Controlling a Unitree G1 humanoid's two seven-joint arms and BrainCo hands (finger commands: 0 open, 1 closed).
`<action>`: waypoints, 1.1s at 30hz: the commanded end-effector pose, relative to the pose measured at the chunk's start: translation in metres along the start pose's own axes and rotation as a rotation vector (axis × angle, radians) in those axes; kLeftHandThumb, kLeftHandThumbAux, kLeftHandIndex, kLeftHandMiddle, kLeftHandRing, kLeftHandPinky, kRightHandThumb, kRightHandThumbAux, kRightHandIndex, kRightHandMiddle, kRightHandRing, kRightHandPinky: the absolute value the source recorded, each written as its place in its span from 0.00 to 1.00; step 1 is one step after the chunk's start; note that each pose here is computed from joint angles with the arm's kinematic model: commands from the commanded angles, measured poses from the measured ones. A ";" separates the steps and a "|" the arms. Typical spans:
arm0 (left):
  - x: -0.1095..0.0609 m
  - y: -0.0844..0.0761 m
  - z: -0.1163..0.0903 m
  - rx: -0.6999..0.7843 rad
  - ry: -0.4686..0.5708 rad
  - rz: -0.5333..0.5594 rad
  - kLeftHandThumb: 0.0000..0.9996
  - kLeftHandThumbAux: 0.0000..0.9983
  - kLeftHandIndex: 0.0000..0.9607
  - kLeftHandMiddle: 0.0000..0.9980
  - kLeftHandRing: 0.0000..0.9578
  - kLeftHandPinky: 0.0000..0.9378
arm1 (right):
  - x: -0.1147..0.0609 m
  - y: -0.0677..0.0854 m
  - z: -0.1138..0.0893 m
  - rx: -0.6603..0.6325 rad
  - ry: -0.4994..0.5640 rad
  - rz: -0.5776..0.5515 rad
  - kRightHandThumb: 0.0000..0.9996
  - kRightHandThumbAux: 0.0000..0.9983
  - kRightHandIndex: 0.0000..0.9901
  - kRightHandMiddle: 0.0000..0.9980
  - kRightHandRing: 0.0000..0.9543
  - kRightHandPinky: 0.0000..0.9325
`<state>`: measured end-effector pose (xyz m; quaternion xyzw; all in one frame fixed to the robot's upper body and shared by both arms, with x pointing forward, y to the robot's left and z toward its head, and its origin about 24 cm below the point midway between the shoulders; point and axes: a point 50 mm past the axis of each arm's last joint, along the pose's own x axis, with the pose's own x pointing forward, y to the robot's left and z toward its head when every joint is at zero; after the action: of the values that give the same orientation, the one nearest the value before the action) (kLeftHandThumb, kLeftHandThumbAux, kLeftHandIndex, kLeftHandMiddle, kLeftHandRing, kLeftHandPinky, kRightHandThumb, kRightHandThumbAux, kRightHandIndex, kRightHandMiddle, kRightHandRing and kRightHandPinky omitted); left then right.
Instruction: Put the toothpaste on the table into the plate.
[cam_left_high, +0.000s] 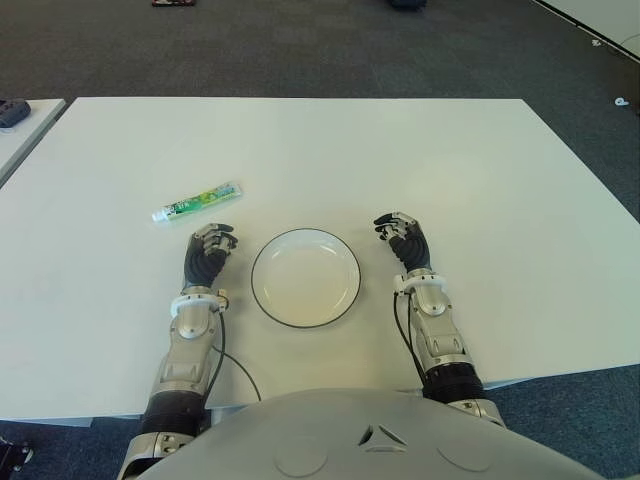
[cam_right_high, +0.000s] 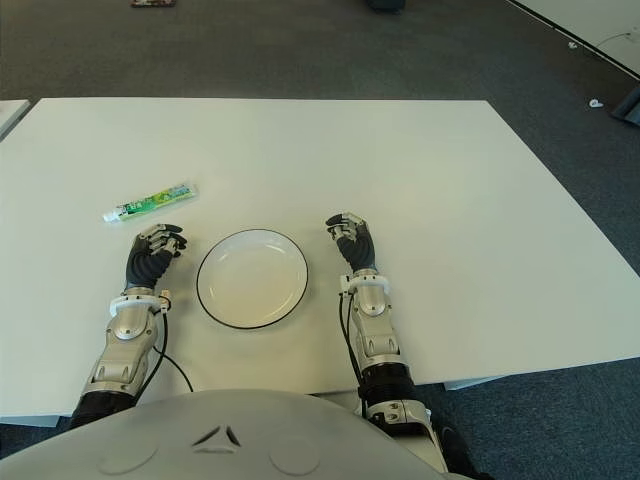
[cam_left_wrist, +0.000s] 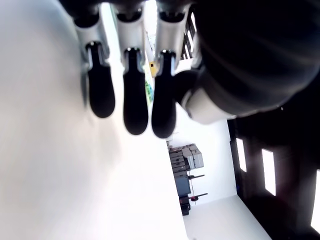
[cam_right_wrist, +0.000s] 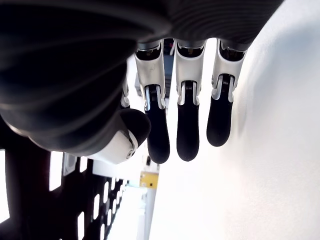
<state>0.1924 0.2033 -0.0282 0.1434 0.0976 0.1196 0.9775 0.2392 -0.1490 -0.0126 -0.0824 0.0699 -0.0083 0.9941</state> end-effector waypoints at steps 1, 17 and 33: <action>0.000 0.001 -0.003 0.107 -0.024 0.006 0.70 0.72 0.45 0.54 0.56 0.55 | -0.001 0.000 -0.004 0.000 0.024 -0.001 0.71 0.73 0.42 0.43 0.42 0.44; 0.040 0.028 0.027 0.675 -0.155 0.188 0.71 0.69 0.44 0.41 0.43 0.44 | 0.001 0.002 -0.004 0.007 0.025 -0.005 0.71 0.73 0.42 0.43 0.42 0.44; 0.088 0.062 0.044 1.170 -0.062 0.101 0.57 0.26 0.02 0.02 0.02 0.02 | 0.002 0.001 -0.005 0.013 0.028 -0.016 0.71 0.73 0.42 0.42 0.41 0.43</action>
<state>0.2673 0.2626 0.0190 0.6289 0.0838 0.1117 0.7649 0.2397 -0.1484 -0.0152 -0.0802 0.0756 -0.0139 0.9938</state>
